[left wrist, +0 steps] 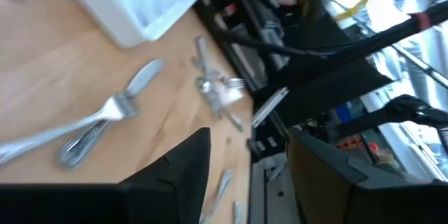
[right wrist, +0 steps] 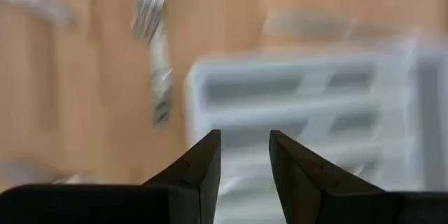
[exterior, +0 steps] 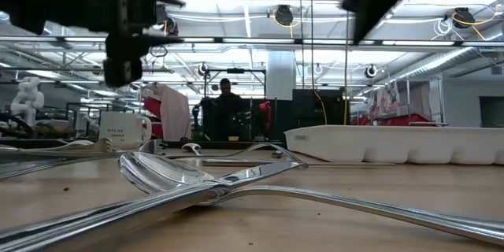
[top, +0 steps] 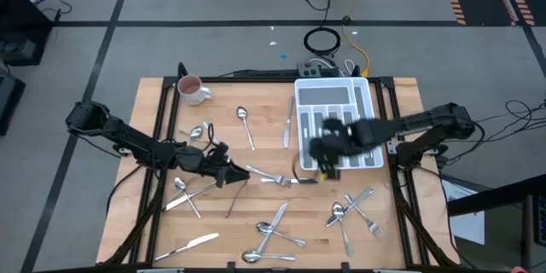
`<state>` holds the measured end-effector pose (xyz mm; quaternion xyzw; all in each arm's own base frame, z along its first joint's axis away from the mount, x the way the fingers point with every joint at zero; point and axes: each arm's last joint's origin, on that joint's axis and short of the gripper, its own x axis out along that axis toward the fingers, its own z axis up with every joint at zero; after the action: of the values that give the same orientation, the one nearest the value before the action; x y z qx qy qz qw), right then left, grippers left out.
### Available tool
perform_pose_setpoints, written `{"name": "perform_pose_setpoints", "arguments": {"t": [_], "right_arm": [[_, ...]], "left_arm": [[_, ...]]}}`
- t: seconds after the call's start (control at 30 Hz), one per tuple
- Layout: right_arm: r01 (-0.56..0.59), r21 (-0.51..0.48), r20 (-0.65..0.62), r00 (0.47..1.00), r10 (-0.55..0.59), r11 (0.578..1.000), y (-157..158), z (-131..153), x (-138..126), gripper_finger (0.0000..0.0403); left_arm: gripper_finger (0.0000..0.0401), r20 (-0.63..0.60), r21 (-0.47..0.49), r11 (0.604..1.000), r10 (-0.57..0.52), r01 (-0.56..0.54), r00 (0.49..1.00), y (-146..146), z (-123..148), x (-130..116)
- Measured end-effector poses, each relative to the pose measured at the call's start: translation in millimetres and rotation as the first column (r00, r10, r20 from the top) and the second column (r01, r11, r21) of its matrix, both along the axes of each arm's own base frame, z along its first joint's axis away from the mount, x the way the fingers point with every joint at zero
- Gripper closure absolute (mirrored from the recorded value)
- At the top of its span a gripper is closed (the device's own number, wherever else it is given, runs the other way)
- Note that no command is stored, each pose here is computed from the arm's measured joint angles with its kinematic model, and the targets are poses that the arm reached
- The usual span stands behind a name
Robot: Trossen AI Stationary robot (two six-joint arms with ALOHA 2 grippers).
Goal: Sort silverware
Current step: Put the spoon in the middle section of the silverware tray
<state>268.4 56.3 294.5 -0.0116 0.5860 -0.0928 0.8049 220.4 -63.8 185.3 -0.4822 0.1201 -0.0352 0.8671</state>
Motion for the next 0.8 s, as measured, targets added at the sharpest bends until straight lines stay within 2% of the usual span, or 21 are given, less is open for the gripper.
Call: {"name": "perform_pose_setpoints", "arguments": {"t": [0.1, 0.2, 0.27, 0.37, 0.47, 0.53, 0.6, 0.8], "right_arm": [[0.125, 0.082, -0.055, 0.991, -0.121, 0.989, 41, -13, -17, 0.0289], [0.274, 0.208, -0.072, 0.962, -0.265, 0.939, 81, -22, -32, 0.0289], [0.402, 0.293, -0.088, 0.915, -0.394, 0.868, 103, -27, -40, 0.0289], [0.576, 0.359, -0.123, 0.809, -0.575, 0.734, 125, -36, -48, 0.0287], [0.692, 0.341, -0.182, 0.713, -0.677, 0.636, 139, -50, -52, 0.0274], [0.739, 0.313, -0.240, 0.669, -0.703, 0.596, 148, -62, -51, 0.0258], [0.766, 0.302, -0.293, 0.641, -0.709, 0.567, 158, -76, -47, 0.0237], [0.821, 0.242, -0.355, 0.571, -0.740, 0.517, 175, -115, -35, 0.0171]], "left_arm": [[0.0210, 0.034, 0.034, 0.999, -0.009, 0.008, 0.999, -1, 8, 4], [0.0210, 0.051, 0.053, 0.999, -0.014, 0.011, 0.999, -2, 12, 6], [0.0210, 0.053, 0.057, 0.998, -0.015, 0.012, 0.998, -2, 13, 7], [0.0210, 0.052, 0.061, 0.998, -0.008, 0.005, 0.999, 0, 13, 7], [0.0210, 0.055, 0.076, 0.997, 0.002, -0.007, 0.999, 2, 13, 8], [0.0210, 0.054, 0.076, 0.997, 0.011, -0.015, 0.998, 4, 13, 8], [0.0210, 0.054, 0.076, 0.997, 0.008, -0.012, 0.998, 5, 13, 9], [0.0210, 0.050, 0.080, 0.997, 0.007, -0.011, 0.999, 5, 12, 9]]}}
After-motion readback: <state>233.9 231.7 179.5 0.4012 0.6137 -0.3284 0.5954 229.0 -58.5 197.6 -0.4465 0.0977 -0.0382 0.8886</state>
